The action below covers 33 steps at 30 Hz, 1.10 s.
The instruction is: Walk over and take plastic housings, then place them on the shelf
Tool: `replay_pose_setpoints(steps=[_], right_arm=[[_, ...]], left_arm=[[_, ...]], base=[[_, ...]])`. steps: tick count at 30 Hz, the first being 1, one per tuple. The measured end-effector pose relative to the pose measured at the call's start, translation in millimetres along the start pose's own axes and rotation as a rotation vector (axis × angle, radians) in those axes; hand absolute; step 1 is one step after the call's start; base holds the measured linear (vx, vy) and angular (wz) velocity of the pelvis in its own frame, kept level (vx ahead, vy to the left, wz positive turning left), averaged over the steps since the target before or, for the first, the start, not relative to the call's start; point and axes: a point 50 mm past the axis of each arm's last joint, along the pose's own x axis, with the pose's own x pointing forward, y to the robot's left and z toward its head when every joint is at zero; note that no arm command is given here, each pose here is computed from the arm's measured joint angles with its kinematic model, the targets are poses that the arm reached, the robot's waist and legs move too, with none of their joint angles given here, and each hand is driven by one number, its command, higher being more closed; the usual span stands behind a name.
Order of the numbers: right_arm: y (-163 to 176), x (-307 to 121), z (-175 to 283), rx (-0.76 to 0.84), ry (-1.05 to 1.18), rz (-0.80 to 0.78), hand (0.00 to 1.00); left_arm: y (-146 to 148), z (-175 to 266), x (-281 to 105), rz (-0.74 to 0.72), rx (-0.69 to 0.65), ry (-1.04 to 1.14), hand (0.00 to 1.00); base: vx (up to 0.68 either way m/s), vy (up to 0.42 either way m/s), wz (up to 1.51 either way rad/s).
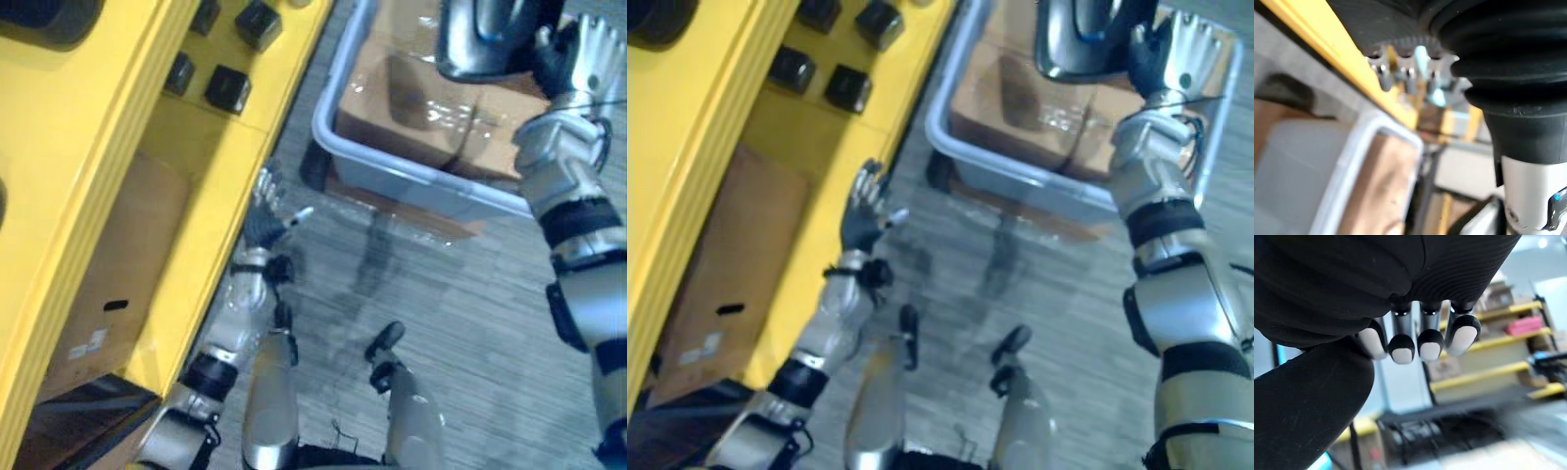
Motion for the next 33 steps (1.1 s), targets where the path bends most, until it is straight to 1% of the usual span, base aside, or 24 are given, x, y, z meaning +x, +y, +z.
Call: replay_pose_setpoints(steps=[2,6,9,13,16,18,22,27,33], right_arm=[[0,-12,11,0.052,-0.074,-0.022,1.0],[-3,-32,24,0.121,-0.183,-0.063,1.0],[8,-60,27,0.146,-0.246,-0.013,1.0],[19,-80,16,0.115,-0.245,0.058,1.0],[25,-89,10,0.087,-0.246,0.104,1.0],[29,-97,7,0.081,-0.257,0.131,1.0],[35,-108,8,0.078,-0.283,0.178,1.0],[43,-125,8,0.086,-0.311,0.239,1.0],[44,-136,10,0.104,-0.325,0.266,1.0]], left_arm=[[3,6,3,0.024,-0.005,-0.008,0.0],[0,13,10,0.03,-0.005,-0.018,0.0],[4,16,13,0.055,-0.004,-0.018,0.0],[4,17,18,0.052,-0.019,-0.014,0.0],[5,13,18,0.051,-0.094,0.022,0.0],[4,11,18,0.026,-0.165,0.053,0.0],[2,6,15,-0.007,-0.24,0.087,0.0],[9,-8,4,0.014,-0.233,0.15,0.0],[14,-17,-2,0.031,-0.216,0.208,0.0]], base=[[0.01,-0.001,-0.26],[0.02,0.023,-0.28],[0.02,0.015,-0.27],[0.01,0.007,-0.12],[0.0,0.006,-0.02],[0.02,0.048,0.0],[0.0,0.058,0.01],[0.0,0.04,-0.01],[-0.02,0.041,-0.03]])
